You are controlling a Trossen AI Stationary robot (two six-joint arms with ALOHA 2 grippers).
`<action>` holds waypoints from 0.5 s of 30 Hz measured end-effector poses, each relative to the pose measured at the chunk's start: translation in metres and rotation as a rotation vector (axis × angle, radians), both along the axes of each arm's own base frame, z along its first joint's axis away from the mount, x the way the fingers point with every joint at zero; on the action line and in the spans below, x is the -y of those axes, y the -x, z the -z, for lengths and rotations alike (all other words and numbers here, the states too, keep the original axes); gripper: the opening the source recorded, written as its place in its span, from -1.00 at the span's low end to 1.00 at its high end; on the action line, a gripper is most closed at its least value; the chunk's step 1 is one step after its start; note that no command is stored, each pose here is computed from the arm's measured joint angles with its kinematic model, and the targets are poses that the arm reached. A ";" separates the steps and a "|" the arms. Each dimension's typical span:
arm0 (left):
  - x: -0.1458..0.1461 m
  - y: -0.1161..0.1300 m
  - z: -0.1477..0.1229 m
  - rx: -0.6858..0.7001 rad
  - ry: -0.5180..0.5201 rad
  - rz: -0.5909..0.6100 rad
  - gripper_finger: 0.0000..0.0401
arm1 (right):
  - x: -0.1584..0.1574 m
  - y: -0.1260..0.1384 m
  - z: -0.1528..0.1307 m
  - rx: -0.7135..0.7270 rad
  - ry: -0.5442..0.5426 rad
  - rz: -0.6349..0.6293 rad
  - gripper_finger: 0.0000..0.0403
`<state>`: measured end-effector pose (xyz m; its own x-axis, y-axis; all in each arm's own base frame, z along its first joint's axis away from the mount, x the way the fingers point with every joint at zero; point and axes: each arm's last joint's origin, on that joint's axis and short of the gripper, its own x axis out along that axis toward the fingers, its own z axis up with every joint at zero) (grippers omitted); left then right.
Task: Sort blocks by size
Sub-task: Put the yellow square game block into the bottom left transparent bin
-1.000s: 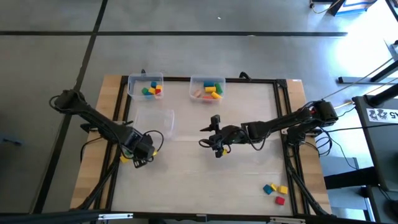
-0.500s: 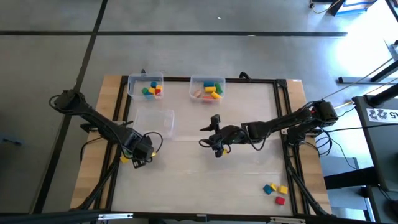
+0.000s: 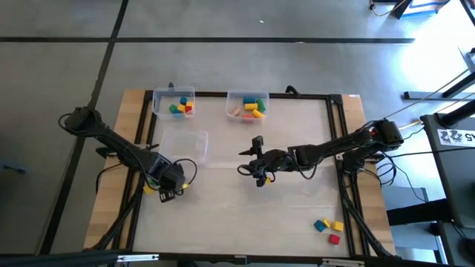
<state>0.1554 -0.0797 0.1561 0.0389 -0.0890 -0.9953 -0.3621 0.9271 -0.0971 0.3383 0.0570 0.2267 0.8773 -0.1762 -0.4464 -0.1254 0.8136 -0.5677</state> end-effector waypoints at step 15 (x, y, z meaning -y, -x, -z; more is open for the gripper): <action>-0.027 -0.026 -0.093 0.397 -0.199 0.035 -0.28 | 0.000 0.000 0.000 0.000 0.006 0.007 0.13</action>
<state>0.1810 -0.0527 0.2491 0.4221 0.0943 -0.9016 -0.3008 0.9528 -0.0411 0.3383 0.0568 0.2268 0.8763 -0.1848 -0.4449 -0.1198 0.8109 -0.5727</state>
